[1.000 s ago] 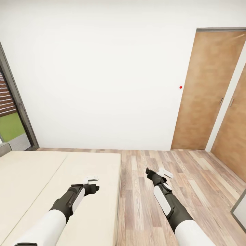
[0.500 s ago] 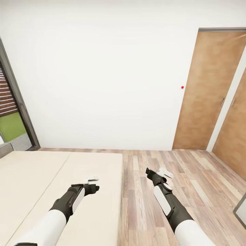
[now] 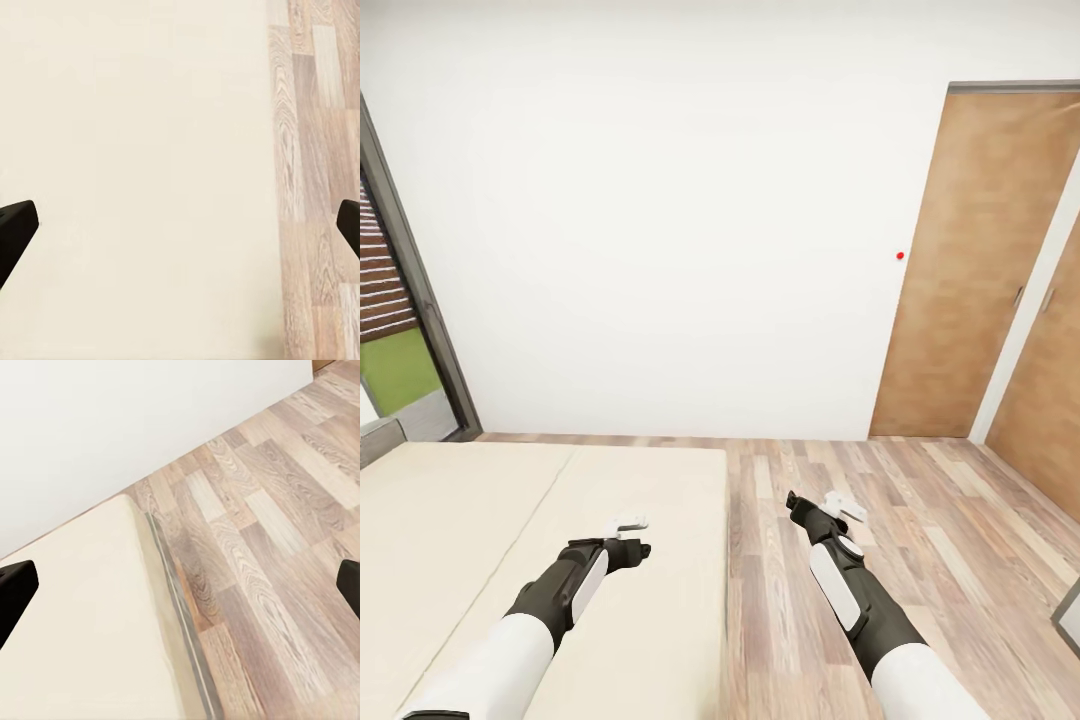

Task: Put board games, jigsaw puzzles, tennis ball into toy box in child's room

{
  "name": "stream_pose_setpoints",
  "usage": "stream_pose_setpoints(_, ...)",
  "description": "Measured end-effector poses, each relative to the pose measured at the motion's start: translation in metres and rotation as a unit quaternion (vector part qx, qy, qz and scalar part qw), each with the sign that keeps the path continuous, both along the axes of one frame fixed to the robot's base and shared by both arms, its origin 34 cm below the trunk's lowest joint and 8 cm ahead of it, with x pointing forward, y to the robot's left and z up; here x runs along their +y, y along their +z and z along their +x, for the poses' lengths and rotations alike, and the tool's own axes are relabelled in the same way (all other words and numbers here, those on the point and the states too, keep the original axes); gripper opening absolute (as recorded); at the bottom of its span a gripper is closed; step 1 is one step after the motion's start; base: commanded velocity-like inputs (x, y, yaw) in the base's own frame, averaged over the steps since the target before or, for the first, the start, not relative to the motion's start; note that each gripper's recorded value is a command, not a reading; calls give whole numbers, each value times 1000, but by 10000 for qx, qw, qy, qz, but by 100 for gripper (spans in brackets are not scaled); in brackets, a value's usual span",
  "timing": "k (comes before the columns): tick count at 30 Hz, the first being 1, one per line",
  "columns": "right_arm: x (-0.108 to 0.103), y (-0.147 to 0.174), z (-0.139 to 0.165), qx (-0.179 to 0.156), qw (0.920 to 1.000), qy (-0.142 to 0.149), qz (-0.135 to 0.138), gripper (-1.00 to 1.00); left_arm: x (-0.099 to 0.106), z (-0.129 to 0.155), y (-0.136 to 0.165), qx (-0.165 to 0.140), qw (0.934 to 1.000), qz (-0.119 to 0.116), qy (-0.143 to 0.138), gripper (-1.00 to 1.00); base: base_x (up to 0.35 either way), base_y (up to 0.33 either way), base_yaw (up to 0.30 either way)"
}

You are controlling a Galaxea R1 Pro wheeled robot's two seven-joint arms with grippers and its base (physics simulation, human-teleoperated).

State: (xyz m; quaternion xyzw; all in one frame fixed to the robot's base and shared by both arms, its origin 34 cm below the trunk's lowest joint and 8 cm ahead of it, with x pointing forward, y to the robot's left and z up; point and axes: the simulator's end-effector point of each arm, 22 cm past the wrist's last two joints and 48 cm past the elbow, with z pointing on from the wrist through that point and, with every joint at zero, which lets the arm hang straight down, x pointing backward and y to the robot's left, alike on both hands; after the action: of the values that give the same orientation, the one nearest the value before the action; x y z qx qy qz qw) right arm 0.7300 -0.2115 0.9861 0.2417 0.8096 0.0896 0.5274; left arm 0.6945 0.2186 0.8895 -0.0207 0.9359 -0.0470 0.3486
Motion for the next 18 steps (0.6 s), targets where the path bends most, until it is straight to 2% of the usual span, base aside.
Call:
stream_pose_setpoints(9,0,0,0,0,10000,0,0,100,0,0,0,-1,10000,1,-1,100,0,135,0)
stream_pose_setpoints(18,0,0,0,0,10000,-1,2,100,0,0,0,0,10000,1,0,100,0,220,0)
